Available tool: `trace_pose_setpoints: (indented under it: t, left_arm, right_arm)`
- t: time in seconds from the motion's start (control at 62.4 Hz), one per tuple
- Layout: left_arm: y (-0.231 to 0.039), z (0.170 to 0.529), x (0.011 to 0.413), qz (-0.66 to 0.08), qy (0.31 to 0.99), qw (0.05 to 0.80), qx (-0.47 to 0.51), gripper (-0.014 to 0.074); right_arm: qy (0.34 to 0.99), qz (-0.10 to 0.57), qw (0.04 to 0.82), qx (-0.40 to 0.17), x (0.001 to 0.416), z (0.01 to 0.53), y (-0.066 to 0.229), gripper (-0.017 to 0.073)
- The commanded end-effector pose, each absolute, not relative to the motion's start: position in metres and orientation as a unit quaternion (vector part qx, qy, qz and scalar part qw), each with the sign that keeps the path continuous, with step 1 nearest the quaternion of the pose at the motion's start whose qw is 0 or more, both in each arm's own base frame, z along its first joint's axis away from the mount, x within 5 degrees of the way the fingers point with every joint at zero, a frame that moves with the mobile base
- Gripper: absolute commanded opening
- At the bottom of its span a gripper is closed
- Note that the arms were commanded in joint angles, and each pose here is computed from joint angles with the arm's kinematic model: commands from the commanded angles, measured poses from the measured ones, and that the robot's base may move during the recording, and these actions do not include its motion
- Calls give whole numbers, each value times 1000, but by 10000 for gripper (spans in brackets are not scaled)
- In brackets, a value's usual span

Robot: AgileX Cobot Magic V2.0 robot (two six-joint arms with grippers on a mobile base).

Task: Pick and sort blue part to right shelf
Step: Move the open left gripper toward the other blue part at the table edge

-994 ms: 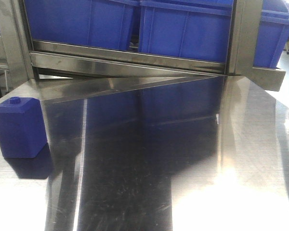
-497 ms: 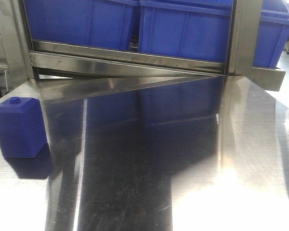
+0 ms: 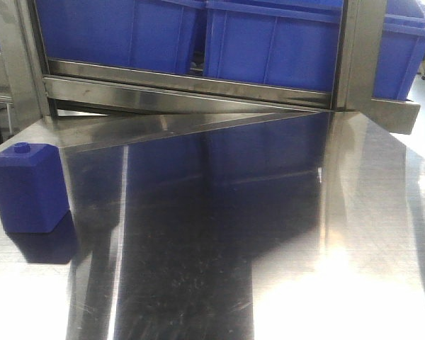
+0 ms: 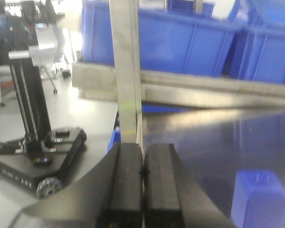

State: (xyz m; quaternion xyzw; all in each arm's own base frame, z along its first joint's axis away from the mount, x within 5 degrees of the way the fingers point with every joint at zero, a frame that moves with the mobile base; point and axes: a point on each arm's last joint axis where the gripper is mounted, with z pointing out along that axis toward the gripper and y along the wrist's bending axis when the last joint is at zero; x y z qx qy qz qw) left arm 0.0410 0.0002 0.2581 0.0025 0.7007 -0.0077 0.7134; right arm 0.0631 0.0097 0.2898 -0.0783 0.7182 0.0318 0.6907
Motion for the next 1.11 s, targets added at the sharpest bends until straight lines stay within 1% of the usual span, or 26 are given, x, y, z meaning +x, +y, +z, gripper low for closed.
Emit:
trace_pose_setpoints:
  t: [0.0, 0.208, 0.305, 0.369, 0.417, 0.465, 0.513, 0.593, 0.641, 0.754, 0.85, 0.994, 1.09]
  left_arm:
    - [0, 281, 31, -20, 658, 753, -5, 134]
    - [0, 287, 34, -28, 709, 704, -11, 139]
    - [-1, 294, 40, -27, 722, 691, -12, 186]
    - [-1, 300, 46, -27, 730, 682, -12, 270]
    - [-1, 304, 50, -27, 735, 677, -12, 363]
    - [-1, 308, 54, -27, 739, 673, -12, 478]
    - [-1, 309, 59, -24, 746, 665, -11, 568]
    - [-1, 310, 68, -19, 761, 649, -9, 650]
    - [-1, 310, 73, -21, 768, 640, -11, 664]
    - [-1, 315, 86, -43, 793, 606, -43, 662]
    - [-1, 319, 98, -43, 816, 574, -50, 662]
    - [-2, 324, 117, -37, 864, 498, -55, 662]
    - [-6, 325, 132, -48, 894, 443, -55, 662]
  right_arm:
    - [678, 26, 731, -79, 62, 307, 9, 343]
    - [678, 26, 731, -79, 62, 307, 9, 343]
    - [678, 26, 731, -79, 62, 307, 9, 343]
    - [678, 26, 731, -79, 62, 307, 9, 343]
    - [678, 26, 731, -79, 62, 307, 9, 343]
    - [678, 26, 731, -79, 62, 307, 9, 343]
    - [678, 26, 731, -79, 62, 307, 9, 343]
    - [678, 26, 731, -79, 62, 307, 9, 343]
    - [678, 26, 731, -79, 62, 307, 9, 343]
    - [678, 26, 731, -79, 62, 307, 9, 343]
    - [678, 26, 731, -79, 62, 307, 9, 343]
    - [678, 26, 731, -79, 62, 307, 9, 343]
    - [678, 26, 731, -79, 62, 307, 9, 343]
